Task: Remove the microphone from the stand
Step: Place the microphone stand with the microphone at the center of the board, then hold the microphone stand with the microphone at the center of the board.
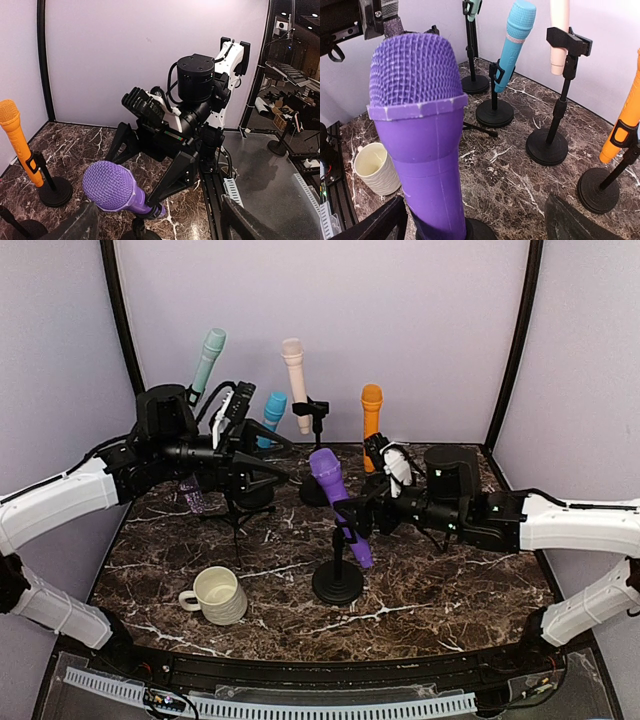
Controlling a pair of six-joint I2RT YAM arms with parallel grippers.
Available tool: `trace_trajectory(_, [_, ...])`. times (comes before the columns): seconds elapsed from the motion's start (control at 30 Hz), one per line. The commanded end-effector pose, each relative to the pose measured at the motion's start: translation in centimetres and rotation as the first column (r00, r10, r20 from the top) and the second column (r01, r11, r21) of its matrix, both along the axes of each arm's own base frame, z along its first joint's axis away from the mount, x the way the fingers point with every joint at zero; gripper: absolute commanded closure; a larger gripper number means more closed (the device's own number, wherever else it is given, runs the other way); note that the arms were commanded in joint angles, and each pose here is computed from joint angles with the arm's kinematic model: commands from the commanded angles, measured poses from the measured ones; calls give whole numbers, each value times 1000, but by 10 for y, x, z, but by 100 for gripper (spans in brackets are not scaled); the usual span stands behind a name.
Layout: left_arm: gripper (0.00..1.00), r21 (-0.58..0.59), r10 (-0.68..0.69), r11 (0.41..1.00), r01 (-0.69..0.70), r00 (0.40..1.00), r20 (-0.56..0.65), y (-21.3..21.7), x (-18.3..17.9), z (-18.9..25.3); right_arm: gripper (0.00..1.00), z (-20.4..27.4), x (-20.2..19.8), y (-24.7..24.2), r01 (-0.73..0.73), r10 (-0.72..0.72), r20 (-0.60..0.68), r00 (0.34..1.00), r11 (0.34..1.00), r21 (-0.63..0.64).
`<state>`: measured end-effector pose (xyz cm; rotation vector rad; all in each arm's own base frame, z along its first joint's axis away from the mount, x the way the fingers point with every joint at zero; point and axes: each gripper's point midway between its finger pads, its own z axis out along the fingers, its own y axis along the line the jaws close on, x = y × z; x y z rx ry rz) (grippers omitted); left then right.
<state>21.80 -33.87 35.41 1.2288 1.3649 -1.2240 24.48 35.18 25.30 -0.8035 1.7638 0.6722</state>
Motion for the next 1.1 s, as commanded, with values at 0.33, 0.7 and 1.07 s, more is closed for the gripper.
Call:
trace_trajectory(0.33, [10,-70,221,974,-215,972,78,25,10,14,3,52,9,-41,278,-249,-159,956,938,207])
trace_trajectory(0.7, [8,-65,283,957,-282,959,16,31,16,1,4,60,-17,-10,314,-265,-237,935,927,203])
trace_trajectory(1.07, [7,-47,386,921,-386,922,10,40,29,-1,3,50,-19,22,401,-375,-230,898,913,78])
